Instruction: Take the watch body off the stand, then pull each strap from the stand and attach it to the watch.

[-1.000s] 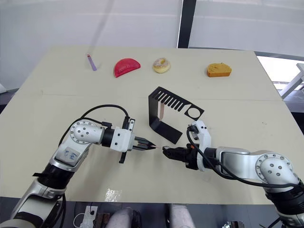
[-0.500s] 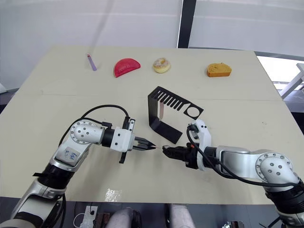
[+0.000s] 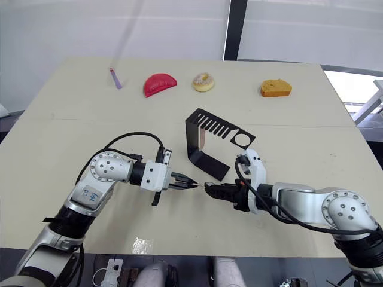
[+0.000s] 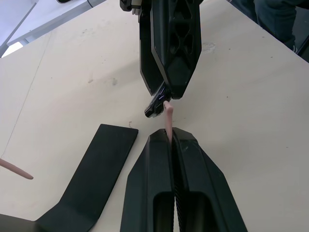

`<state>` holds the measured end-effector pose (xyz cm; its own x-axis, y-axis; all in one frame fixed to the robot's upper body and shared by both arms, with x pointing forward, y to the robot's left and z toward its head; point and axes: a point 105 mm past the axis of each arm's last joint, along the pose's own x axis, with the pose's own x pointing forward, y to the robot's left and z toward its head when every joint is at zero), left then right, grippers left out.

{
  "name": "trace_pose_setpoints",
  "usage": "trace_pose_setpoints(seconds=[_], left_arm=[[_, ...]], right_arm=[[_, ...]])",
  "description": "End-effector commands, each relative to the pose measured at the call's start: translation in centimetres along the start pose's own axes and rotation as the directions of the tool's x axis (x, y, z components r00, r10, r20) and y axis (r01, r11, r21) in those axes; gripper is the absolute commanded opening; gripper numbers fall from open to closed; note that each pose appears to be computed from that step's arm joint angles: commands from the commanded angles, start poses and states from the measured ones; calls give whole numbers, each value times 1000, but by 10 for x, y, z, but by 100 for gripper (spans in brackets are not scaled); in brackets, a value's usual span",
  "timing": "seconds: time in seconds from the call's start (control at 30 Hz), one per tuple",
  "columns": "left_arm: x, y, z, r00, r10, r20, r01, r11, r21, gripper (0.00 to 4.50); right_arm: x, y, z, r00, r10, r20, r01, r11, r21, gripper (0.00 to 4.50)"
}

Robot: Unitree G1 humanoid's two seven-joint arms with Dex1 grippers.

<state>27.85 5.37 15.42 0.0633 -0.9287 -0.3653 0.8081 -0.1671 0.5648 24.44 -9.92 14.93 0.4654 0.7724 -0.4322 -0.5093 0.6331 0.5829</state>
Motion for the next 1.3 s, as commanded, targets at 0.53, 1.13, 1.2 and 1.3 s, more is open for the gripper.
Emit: trace_pose_setpoints(seconds=[0.53, 1.13, 1.2, 1.3], left_arm=[[1, -1, 8, 999, -15, 28, 14, 1000, 28, 0], [6, -1, 11, 999, -20, 43, 18, 999, 42, 0], [6, -1, 11, 999, -19, 43, 17, 999, 43, 0], [6, -1, 11, 999, -19, 43, 17, 999, 44, 0]], right_arm=[[-13, 12, -3, 998, 48, 38, -48, 999, -14, 160], [-10, 13, -3, 998, 56, 37, -55, 998, -10, 160], [-9, 13, -2, 998, 56, 38, -56, 998, -10, 160], [-9, 13, -2, 998, 58, 39, -57, 998, -9, 160]])
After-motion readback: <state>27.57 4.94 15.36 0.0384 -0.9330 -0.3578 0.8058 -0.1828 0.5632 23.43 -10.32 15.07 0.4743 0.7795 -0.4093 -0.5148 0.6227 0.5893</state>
